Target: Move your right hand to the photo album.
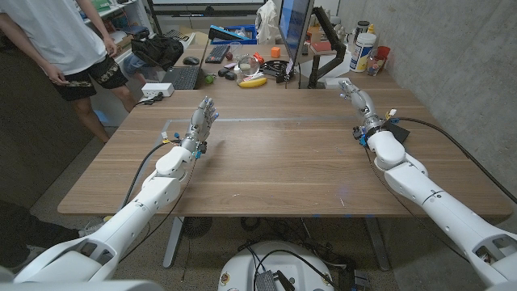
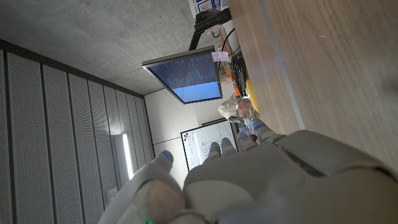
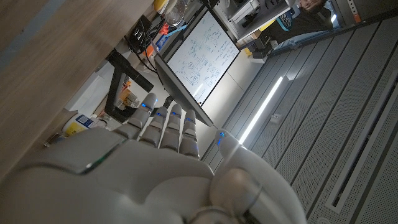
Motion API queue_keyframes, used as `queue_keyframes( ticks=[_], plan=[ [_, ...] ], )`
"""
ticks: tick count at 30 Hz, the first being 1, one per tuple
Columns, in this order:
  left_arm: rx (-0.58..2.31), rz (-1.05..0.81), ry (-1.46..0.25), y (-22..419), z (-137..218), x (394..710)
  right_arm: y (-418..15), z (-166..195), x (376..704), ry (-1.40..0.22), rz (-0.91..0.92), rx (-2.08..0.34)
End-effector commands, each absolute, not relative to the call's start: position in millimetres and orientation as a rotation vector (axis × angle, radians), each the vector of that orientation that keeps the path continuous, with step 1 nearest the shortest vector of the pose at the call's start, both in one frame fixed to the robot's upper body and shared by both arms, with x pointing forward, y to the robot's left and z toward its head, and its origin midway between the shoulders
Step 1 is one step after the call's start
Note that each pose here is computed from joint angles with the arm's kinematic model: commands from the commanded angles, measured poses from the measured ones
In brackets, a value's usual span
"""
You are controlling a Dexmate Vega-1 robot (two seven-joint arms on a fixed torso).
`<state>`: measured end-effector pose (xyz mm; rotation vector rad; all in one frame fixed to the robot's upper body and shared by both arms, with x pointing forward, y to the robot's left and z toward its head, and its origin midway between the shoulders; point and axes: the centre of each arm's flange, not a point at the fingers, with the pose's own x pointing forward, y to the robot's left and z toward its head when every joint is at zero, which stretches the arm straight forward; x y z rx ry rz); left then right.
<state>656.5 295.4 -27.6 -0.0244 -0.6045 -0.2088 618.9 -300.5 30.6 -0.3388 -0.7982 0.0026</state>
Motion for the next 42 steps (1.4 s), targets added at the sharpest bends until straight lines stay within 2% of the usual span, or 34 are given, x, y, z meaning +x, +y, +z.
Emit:
queue_keyframes(
  ticks=[1, 42],
  plan=[
    [-0.023, -0.209, -0.606, 294.9, -27.3, 655.6, -303.6, 39.0, 612.1, -0.831, -0.032, -0.384],
    [-0.012, -0.212, -0.608, 291.1, -26.2, 654.0, -327.7, 62.7, 588.4, -0.884, -0.12, -0.558]
  ],
)
